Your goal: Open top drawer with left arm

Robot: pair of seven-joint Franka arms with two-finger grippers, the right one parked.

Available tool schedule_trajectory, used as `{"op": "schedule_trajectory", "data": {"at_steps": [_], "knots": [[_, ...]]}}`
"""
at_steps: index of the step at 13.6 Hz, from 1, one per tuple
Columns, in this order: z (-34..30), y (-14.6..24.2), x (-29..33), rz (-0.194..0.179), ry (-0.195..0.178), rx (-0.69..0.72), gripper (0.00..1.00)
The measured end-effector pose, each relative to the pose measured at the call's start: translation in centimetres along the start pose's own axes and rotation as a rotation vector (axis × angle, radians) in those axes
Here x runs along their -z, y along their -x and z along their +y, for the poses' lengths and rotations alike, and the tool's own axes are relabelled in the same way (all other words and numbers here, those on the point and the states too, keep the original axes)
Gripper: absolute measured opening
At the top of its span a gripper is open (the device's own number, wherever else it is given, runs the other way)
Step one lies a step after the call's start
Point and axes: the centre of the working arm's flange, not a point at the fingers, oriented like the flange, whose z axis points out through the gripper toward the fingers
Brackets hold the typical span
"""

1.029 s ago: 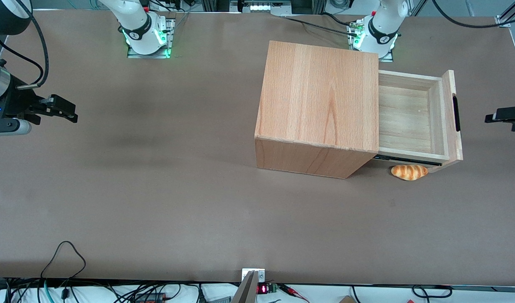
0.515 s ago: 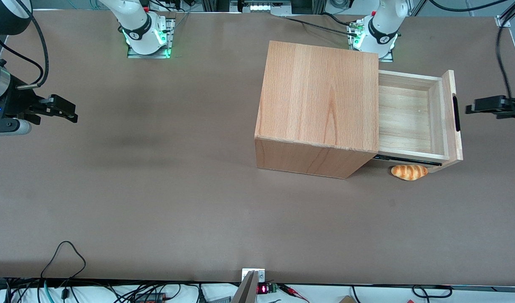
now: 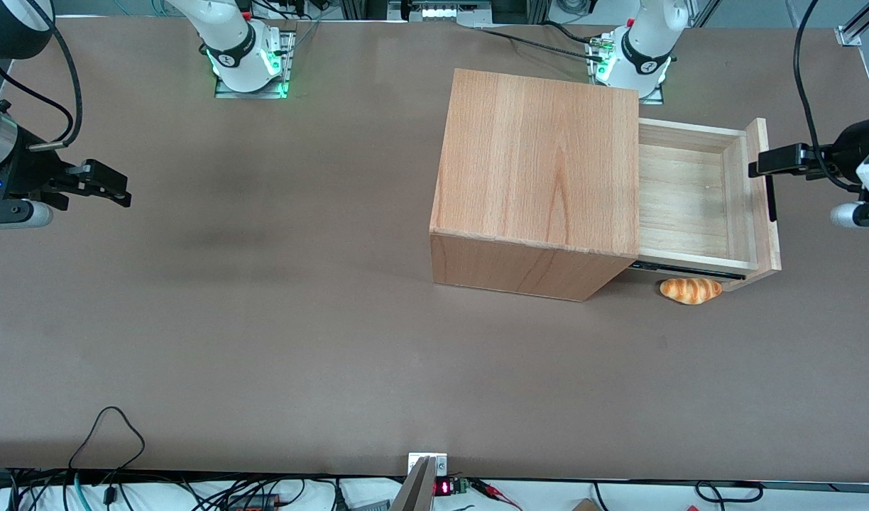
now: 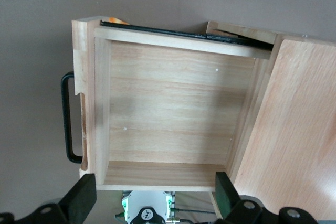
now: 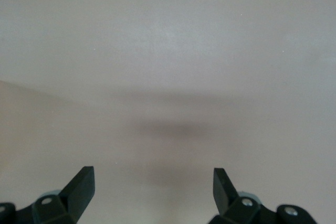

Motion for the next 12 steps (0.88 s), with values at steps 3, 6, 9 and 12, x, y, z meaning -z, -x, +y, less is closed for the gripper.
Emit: {"op": "schedule_trajectory", "data": {"at_steps": [3,6,9,12], "knots": [[-0.8,1.3,-0.6,0.061,-0.003,0.019,1.00],[-1.9,2.7,-2.0,0.102,-0.022,0.040,1.00],[-2.0,3.1,-2.8,0.123,-0.036,0.043,1.00],[-2.0,3.0,-2.8,0.149,-0.060,0.041,1.00]]}}
